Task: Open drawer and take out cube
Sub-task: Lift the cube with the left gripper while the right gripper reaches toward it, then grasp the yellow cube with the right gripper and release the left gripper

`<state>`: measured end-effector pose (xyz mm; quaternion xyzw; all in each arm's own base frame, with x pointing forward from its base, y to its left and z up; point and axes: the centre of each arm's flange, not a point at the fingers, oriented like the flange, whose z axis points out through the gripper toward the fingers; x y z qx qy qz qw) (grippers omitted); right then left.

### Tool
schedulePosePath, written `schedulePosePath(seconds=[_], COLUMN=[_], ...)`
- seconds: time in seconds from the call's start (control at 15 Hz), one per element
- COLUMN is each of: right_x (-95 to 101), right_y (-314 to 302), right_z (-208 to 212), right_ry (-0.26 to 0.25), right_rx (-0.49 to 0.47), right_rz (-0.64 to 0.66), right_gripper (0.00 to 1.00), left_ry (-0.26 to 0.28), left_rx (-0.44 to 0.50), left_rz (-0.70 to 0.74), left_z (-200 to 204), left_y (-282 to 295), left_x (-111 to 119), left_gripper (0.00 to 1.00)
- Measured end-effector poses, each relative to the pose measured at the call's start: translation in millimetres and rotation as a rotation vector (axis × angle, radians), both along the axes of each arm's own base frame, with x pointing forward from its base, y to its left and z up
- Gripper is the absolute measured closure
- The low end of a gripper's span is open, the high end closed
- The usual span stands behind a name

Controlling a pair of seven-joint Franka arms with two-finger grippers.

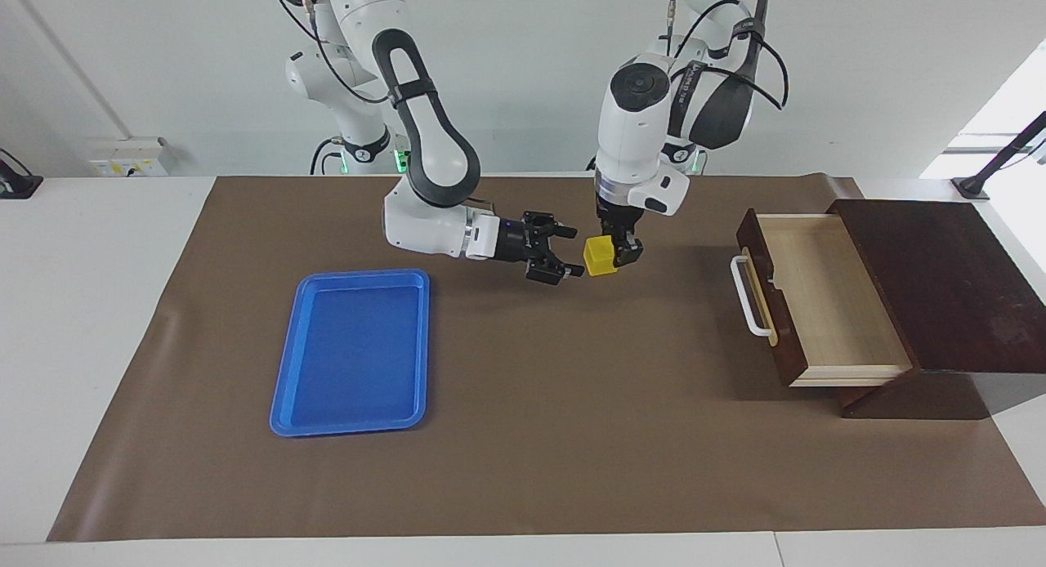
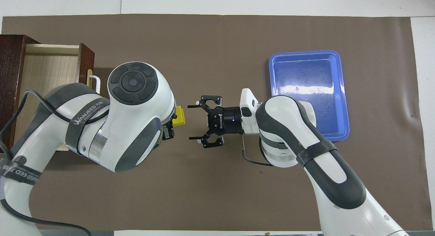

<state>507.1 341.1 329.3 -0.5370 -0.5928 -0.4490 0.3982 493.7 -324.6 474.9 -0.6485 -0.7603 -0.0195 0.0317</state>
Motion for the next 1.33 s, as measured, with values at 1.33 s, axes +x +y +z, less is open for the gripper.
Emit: schedulePosePath(seconds=[1.33], right_x=[1.1], right_y=[18], right_z=[-6], right_ry=[-0.052], right_rx=[-0.012], right_rz=[-0.054], right_gripper=[0.00], left_ry=[0.007], left_rx=[0.008], left_rz=[-0.022], left_z=[-5], left_y=[-9], left_x=[-11], left_gripper=[0.45])
